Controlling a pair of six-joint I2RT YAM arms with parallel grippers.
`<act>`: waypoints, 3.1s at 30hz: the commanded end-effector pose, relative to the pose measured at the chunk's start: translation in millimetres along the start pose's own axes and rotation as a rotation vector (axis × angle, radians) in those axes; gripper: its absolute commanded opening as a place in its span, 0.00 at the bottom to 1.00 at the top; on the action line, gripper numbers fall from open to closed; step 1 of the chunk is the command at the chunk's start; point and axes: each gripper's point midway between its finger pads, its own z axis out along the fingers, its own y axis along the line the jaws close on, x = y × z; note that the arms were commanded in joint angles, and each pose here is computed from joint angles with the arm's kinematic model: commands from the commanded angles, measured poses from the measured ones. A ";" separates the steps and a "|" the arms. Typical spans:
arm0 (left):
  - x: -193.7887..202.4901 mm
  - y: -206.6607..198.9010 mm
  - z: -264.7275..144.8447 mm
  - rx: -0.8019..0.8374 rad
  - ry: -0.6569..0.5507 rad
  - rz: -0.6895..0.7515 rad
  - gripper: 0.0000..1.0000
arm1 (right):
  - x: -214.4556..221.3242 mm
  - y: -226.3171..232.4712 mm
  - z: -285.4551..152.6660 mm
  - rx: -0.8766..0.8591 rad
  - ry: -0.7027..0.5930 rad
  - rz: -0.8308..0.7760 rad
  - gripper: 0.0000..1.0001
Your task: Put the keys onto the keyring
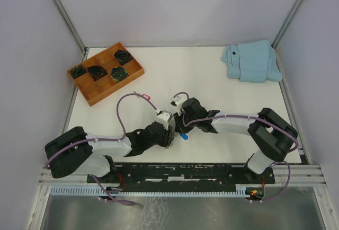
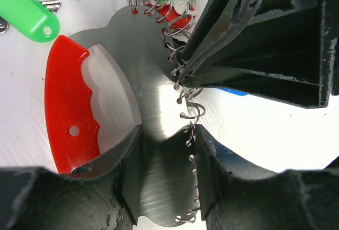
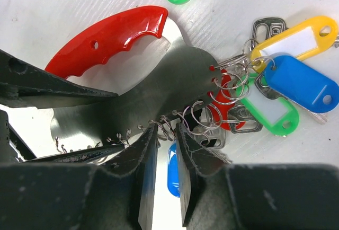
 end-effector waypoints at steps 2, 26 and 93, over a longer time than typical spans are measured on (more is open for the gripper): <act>-6.8 -5.6 -0.5 0.022 -0.030 -0.046 0.31 | -16.9 -1.2 1.8 0.025 -0.040 -0.024 0.30; -11.3 -9.6 -3.7 0.045 -0.047 -0.049 0.31 | -22.1 12.2 -2.6 -0.053 -0.053 -0.081 0.01; -17.6 10.7 -2.5 0.192 0.026 -0.294 0.36 | -22.7 16.2 -25.8 0.018 0.004 -0.169 0.33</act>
